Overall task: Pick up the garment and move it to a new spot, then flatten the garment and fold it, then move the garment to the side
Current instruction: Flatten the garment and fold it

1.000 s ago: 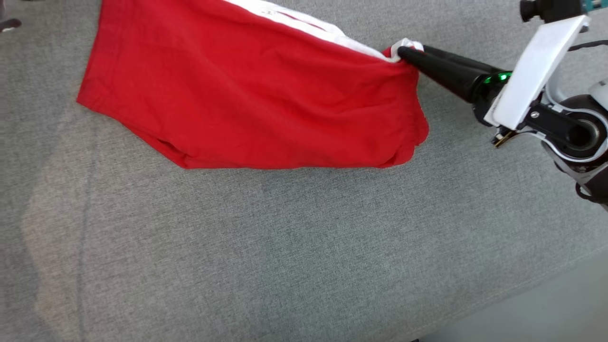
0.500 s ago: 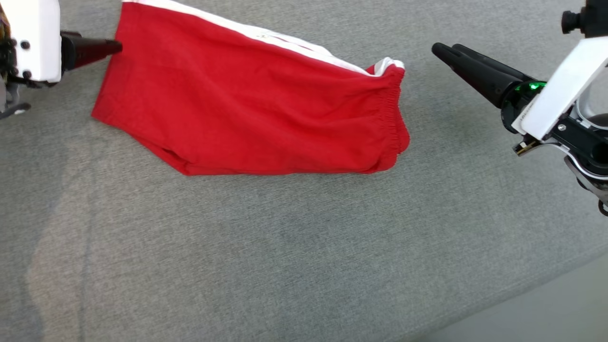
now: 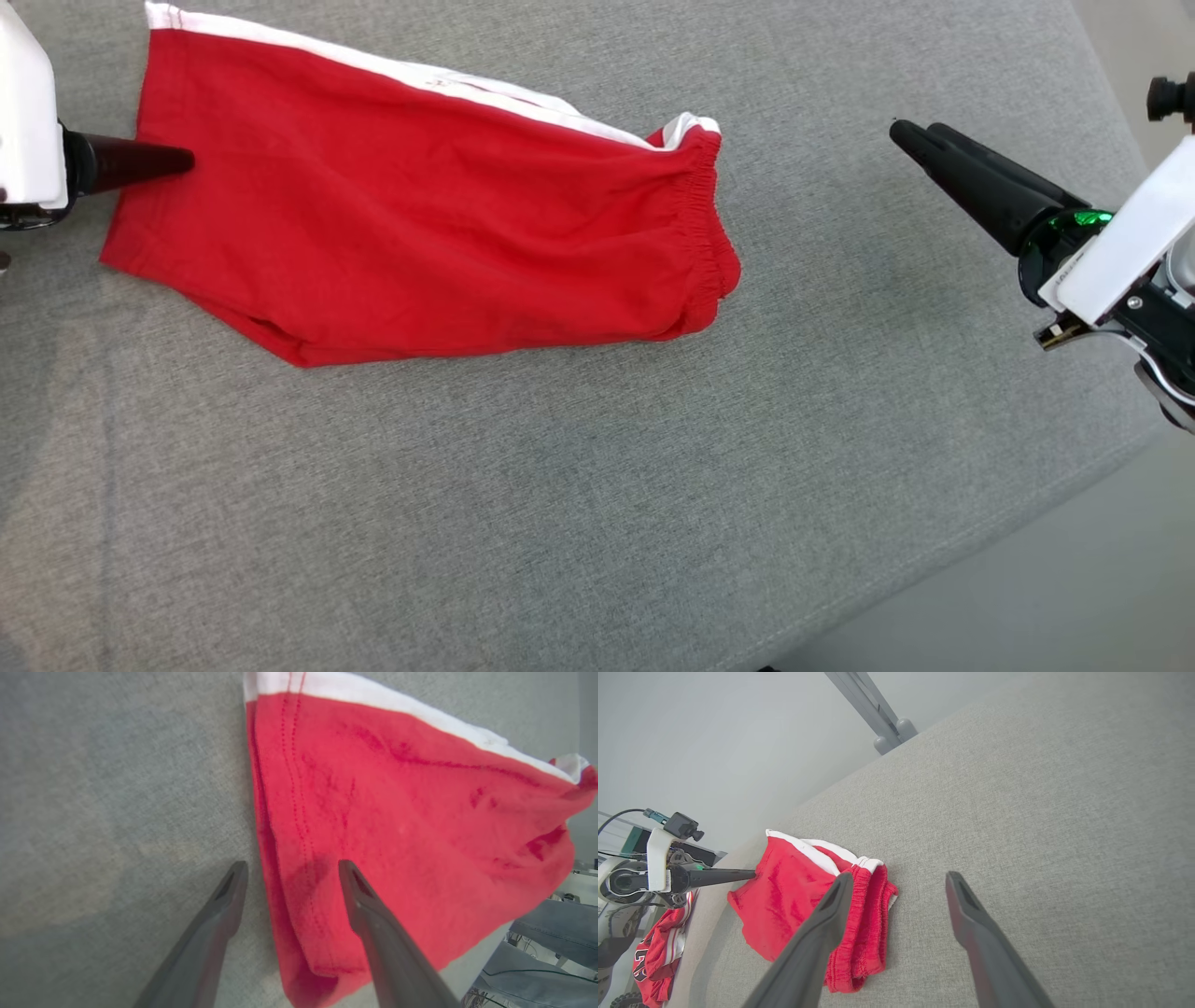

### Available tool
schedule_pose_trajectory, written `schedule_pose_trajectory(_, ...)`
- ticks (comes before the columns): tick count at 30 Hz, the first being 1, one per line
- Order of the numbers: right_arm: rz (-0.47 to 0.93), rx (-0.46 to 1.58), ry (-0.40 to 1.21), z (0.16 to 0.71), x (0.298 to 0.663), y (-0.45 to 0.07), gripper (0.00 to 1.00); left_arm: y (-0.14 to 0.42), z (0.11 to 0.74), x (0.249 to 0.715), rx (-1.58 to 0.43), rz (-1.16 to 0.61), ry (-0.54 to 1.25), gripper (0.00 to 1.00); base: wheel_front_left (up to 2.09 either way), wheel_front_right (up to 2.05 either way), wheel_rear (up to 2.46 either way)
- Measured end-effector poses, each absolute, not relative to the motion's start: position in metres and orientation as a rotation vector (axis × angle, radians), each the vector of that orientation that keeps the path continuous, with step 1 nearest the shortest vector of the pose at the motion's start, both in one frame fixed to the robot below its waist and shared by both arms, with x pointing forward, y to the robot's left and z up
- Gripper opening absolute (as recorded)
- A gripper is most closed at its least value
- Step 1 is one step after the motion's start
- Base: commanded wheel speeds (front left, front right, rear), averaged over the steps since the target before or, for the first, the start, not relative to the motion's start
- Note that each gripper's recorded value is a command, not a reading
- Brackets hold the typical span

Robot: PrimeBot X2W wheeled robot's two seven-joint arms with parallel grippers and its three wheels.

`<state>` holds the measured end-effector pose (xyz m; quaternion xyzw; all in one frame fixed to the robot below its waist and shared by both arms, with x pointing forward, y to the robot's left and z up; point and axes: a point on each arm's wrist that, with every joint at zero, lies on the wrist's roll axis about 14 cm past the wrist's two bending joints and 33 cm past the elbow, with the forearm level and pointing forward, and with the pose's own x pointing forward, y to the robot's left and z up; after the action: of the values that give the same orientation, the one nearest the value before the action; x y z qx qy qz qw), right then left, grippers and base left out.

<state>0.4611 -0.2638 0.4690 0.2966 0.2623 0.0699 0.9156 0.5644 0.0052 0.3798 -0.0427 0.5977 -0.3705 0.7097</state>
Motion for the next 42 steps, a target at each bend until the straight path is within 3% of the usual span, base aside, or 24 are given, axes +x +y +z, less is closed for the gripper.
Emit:
schedule_pose_trajectory(10,0.107,0.635,0.536,0.462,0.449,-0.269,1.0,-0.023,0.387,0.548,-0.14,-0.923,1.349,1.0,0.0,0.0,0.0)
schedule_pose_trajectory(11,0.106,0.638,0.536,0.462,0.449,-0.268,1.0,-0.023,0.386,0.548,-0.14,-0.925,1.348,0.89,0.0,0.0,0.0)
schedule_pose_trajectory(13,0.107,0.643,0.538,0.46,0.449,-0.267,1.0,-0.023,0.386,0.549,-0.144,-0.921,1.346,0.42,0.0,0.0,0.0)
schedule_pose_trajectory(14,0.107,0.644,0.537,0.46,0.449,-0.266,1.0,-0.023,0.385,0.55,-0.145,-0.92,1.344,0.27,0.0,0.0,0.0)
schedule_pose_trajectory(15,0.109,0.646,0.537,0.459,0.449,-0.265,1.0,-0.023,0.385,0.549,-0.145,-0.918,1.344,0.0,0.0,0.0,0.0)
schedule_pose_trajectory(29,0.2,0.658,0.551,0.465,0.446,-0.236,1.0,0.017,0.409,0.514,-0.127,-0.86,1.328,0.0,0.0,0.0,0.0)
schedule_pose_trajectory(42,0.291,0.672,0.533,0.482,0.44,-0.207,1.0,0.057,0.433,0.462,-0.289,-0.767,1.267,0.0,0.0,0.0,0.0)
